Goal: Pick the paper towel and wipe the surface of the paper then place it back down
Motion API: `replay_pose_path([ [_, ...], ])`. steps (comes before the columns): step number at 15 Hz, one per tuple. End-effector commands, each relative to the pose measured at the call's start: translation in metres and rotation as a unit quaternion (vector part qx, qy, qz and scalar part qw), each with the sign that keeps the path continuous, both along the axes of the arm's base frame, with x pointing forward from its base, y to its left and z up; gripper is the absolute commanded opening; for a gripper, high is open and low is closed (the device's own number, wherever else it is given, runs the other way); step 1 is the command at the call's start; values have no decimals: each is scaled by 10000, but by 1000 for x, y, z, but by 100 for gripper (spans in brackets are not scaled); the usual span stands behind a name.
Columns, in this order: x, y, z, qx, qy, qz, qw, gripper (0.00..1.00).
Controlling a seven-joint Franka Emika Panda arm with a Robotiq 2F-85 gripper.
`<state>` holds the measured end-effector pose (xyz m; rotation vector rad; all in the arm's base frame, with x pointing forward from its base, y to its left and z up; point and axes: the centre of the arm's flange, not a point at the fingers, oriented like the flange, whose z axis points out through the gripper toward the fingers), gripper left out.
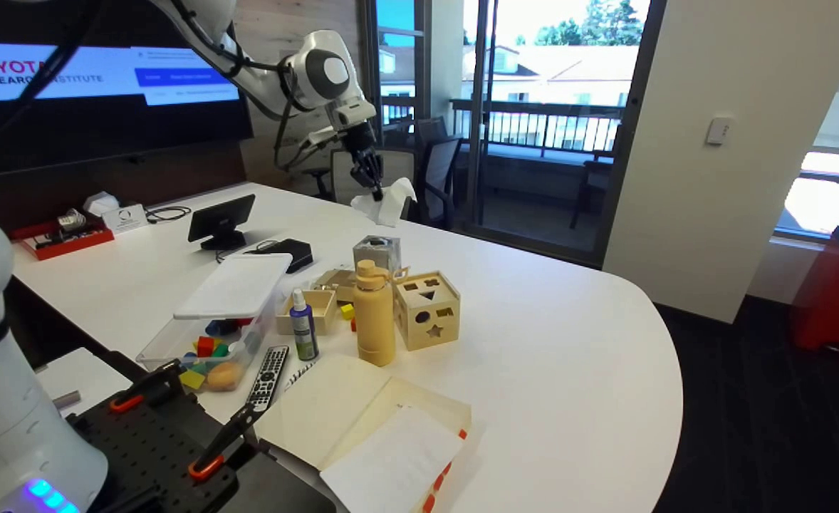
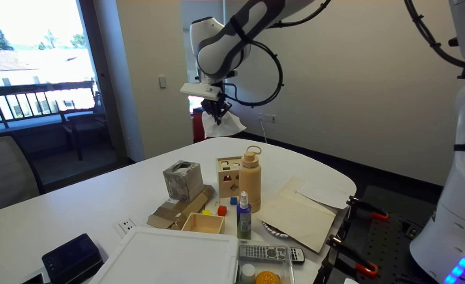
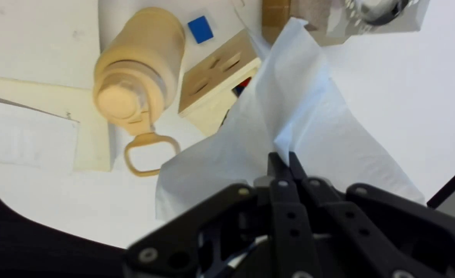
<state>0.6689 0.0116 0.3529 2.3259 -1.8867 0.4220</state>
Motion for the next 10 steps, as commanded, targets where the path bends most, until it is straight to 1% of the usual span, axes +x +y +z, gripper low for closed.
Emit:
replay_pose_path([
  [1, -77, -51, 7, 199, -41, -787, 9967, 0],
  [4, -121, -97, -1, 346, 80, -1380, 9898, 0],
  [6, -154, -129, -14, 487, 146, -1665, 9847, 0],
  [8, -186, -163, -36, 584, 173, -1783, 9821, 0],
  [10, -215, -197, -70, 714, 18, -1699, 9829, 0],
])
